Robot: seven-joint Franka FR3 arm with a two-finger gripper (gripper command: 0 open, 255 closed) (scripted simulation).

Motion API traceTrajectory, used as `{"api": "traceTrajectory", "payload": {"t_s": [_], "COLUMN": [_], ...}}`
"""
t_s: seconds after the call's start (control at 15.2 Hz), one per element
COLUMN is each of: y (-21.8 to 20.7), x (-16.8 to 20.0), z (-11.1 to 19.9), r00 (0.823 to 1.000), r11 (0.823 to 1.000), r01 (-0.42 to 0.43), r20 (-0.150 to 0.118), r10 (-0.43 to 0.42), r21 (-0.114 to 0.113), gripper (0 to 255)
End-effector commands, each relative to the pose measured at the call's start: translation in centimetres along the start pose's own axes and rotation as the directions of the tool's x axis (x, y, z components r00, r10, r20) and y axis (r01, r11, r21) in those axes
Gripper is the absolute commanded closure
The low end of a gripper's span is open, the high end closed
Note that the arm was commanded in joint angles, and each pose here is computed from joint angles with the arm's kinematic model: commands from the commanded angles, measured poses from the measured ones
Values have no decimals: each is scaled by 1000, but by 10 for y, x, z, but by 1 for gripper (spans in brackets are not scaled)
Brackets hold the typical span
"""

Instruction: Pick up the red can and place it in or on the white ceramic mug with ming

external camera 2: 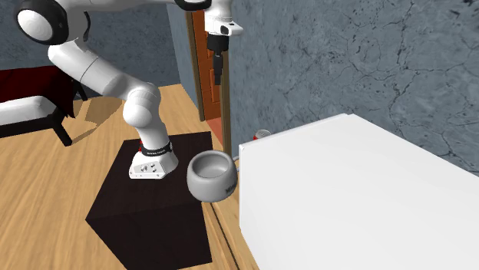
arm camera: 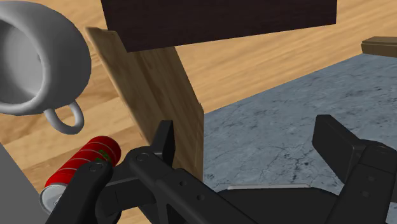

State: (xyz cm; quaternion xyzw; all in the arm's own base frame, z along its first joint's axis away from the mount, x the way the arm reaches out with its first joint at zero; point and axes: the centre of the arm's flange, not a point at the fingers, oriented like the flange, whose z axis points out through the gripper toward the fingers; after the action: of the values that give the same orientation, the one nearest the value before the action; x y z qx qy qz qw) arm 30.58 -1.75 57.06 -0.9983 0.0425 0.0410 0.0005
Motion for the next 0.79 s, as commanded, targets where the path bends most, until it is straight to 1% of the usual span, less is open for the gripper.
{"api": "traceTrajectory", "payload": {"t_s": [0.0, 0.73], "y": [0, 115], "x": [0, 70], "z": [0, 47], "r00": [1000, 996], "r11": [1000, 996], "r01": [0, 85], "r20": [0, -36], "r10": [0, -85], "r21": [0, 1], "gripper": [0, 0]}}
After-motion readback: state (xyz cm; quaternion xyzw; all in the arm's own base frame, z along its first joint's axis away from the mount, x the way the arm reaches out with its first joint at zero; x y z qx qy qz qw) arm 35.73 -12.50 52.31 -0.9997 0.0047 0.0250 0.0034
